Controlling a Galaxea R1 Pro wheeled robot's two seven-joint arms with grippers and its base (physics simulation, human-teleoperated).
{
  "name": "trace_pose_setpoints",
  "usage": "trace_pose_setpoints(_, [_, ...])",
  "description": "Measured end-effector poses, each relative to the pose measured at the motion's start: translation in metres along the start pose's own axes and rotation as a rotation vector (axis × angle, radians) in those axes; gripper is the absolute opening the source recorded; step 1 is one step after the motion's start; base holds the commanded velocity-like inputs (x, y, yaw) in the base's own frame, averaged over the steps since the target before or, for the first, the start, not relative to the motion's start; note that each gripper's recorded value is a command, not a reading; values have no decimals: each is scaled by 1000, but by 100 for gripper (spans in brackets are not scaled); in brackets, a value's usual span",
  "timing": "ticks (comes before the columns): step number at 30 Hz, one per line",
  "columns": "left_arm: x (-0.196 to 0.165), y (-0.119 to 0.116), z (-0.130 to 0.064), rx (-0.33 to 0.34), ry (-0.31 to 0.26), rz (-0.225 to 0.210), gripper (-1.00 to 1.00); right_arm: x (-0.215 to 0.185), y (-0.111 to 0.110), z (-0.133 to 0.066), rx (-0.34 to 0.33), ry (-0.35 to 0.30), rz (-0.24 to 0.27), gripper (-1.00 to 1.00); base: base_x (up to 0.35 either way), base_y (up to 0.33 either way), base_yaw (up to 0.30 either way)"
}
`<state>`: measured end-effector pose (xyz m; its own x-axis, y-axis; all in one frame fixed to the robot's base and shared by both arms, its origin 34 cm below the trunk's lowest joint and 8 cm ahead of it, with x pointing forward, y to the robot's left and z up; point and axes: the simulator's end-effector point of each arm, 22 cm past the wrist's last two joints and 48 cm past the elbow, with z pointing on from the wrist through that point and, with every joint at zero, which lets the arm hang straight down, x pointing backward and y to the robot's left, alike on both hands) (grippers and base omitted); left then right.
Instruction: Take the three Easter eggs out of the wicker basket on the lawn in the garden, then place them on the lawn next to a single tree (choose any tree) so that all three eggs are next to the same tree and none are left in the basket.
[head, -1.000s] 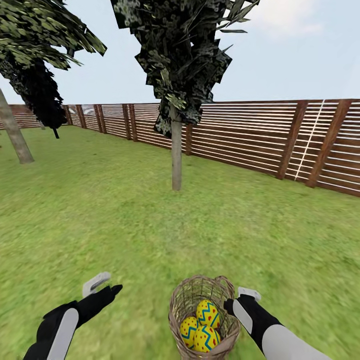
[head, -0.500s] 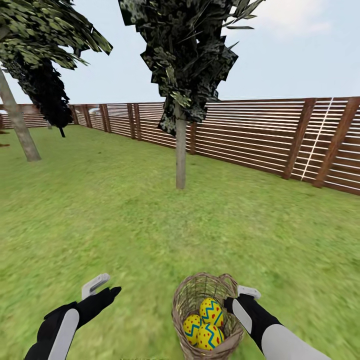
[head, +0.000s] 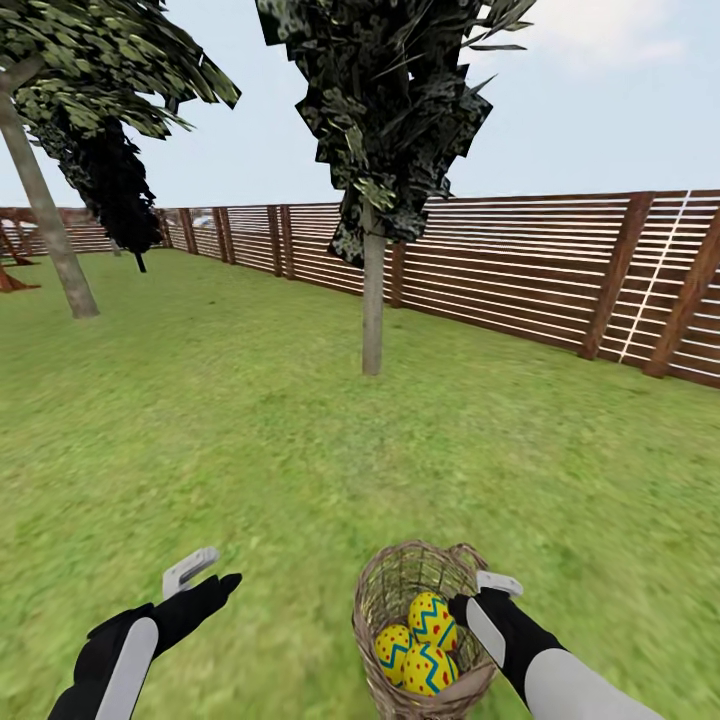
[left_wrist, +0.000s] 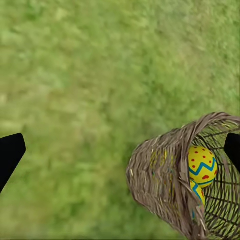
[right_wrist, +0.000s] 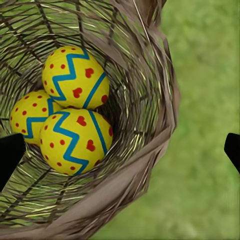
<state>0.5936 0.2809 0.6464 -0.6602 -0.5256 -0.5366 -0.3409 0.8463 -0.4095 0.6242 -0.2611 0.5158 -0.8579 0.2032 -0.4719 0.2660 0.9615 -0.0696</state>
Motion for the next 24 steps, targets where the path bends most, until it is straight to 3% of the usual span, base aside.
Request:
trace_pose_setpoints(18, [22, 16, 22, 2, -2, 0, 100, 19, -2, 29, 4, -4, 0, 100, 0, 0, 0])
trace_pose_setpoints(24, [23, 15, 22, 6, 1, -2, 100, 18, -6, 30, 9, -5, 1, 100, 0, 0, 0])
